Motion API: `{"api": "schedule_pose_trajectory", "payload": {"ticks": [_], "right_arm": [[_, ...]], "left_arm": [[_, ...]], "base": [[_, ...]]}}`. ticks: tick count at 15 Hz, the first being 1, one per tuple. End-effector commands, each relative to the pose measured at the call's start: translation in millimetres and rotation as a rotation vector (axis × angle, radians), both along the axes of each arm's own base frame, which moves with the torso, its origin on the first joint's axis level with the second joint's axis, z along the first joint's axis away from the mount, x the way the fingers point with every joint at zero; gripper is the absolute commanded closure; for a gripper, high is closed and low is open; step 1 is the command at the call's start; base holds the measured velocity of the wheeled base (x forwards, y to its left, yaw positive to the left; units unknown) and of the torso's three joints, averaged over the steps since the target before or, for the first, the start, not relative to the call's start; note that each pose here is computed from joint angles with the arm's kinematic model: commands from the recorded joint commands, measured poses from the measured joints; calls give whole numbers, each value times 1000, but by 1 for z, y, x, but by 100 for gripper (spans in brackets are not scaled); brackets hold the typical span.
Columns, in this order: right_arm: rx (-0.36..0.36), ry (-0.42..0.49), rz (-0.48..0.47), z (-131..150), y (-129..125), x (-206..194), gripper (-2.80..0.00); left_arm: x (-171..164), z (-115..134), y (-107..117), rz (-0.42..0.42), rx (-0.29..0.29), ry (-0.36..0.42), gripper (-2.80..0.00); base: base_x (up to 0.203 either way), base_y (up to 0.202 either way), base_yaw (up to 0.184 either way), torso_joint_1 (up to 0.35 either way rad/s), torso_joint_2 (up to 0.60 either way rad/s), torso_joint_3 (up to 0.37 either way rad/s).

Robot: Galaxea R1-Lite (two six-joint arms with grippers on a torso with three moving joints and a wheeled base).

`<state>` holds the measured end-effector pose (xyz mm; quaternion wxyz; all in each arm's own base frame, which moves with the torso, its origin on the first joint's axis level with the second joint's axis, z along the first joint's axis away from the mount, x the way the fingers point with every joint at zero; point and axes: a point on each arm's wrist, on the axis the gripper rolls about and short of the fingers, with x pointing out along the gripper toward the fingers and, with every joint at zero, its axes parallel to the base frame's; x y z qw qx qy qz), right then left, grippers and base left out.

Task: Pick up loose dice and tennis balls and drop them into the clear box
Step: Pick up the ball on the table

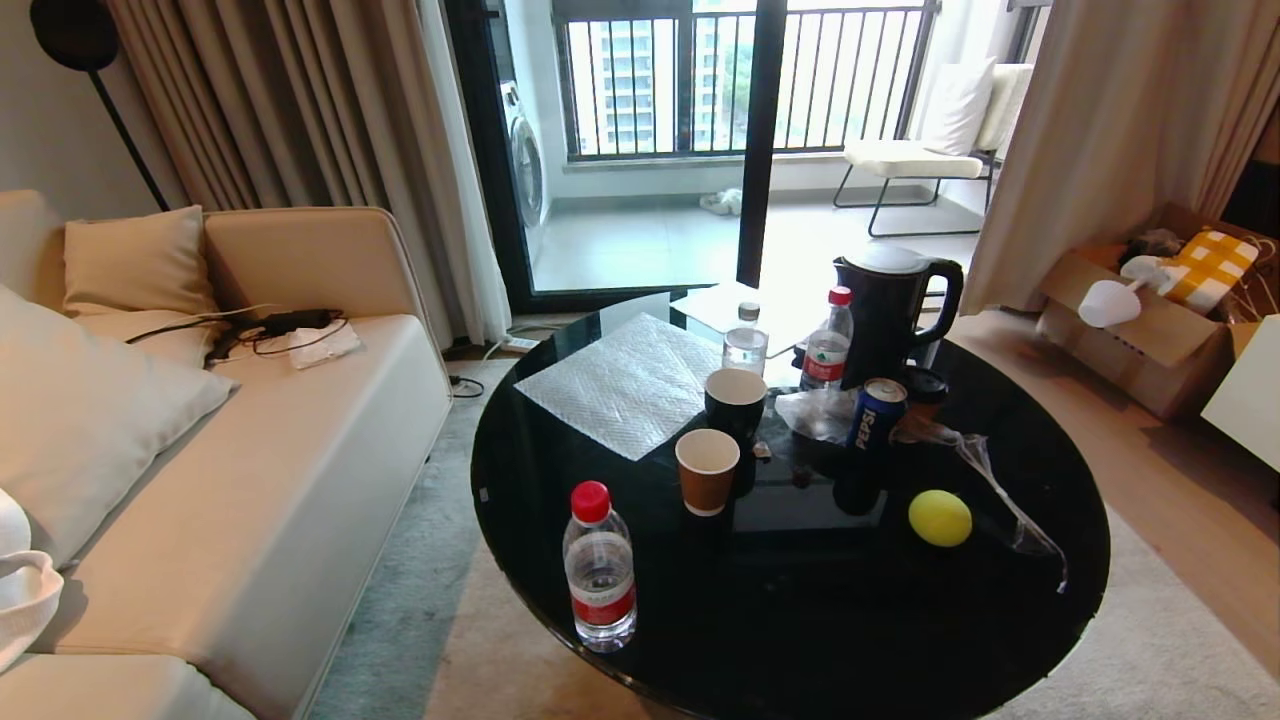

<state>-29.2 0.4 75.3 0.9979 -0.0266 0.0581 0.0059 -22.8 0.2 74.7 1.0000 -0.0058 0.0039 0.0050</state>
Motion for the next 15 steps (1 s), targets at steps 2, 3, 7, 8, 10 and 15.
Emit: {"api": "schedule_pose_trajectory", "payload": {"ticks": [2, 3, 7, 8, 10, 15], "right_arm": [[-1, 2, 1, 0, 0, 0, 0], [-1, 0, 2, 0, 0, 0, 0], [-1, 0, 2, 0, 0, 0, 0], [-1, 1, 2, 0, 0, 0, 0], [-1, 0, 2, 0, 0, 0, 0], [-1, 0, 2, 0, 0, 0, 0]], "left_arm": [[0, 0, 0, 1, -1, 3, 0], [0, 0, 0, 1, -1, 1, 0], [0, 0, 0, 1, -1, 1, 0], [0, 0, 0, 1, -1, 1, 0], [0, 0, 0, 1, -1, 3, 0], [0, 0, 0, 1, -1, 3, 0]], "base": [[0, 0, 0, 2, 6, -197], [0, 0, 0, 4, 6, -194], [0, 0, 0, 5, 1, -198], [0, 0, 0, 2, 5, -193], [0, 0, 0, -2, 0, -196], [0, 0, 0, 4, 2, -197]]}}
